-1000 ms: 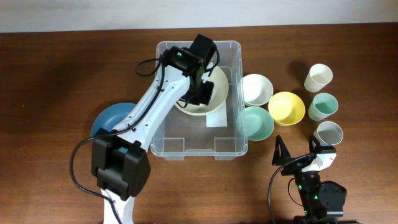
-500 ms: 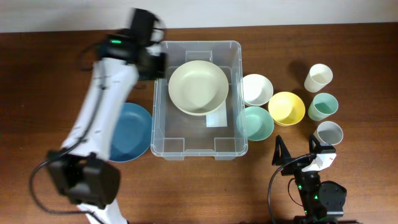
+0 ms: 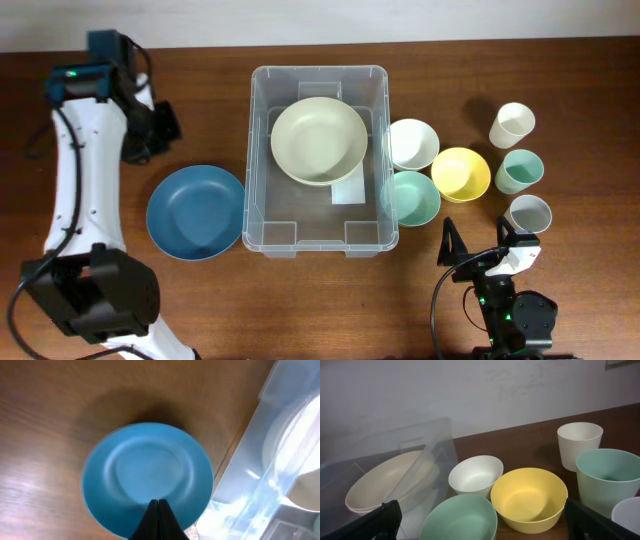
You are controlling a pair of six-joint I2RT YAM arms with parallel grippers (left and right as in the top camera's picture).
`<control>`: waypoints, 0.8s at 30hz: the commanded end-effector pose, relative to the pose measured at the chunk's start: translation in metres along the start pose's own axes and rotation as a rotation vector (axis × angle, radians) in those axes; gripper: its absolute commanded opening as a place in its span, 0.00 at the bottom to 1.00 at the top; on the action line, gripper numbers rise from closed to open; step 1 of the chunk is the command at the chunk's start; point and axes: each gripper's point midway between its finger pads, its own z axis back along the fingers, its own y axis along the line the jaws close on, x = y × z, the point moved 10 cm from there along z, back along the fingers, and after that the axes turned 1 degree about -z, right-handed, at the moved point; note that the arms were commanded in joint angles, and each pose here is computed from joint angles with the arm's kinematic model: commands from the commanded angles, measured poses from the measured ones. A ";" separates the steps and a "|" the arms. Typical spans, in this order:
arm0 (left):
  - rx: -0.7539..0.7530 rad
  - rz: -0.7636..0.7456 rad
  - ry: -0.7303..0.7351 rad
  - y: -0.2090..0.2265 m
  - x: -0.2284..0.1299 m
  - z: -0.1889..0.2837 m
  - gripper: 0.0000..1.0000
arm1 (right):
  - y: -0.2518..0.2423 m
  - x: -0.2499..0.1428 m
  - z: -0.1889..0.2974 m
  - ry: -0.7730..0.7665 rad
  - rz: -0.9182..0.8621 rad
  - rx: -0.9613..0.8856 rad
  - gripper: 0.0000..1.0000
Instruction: Pack container
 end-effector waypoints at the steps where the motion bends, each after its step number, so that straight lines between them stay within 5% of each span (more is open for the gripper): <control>1: -0.002 0.032 0.101 -0.003 -0.017 -0.034 0.01 | 0.000 -0.003 0.000 0.006 -0.008 0.003 0.99; 10: -0.003 0.050 0.163 0.005 -0.042 -0.103 0.01 | 0.000 -0.003 0.000 0.006 -0.008 0.003 0.99; 24: 0.032 0.074 0.030 0.013 -0.045 -0.149 0.01 | 0.000 -0.003 0.000 0.006 -0.009 0.003 0.99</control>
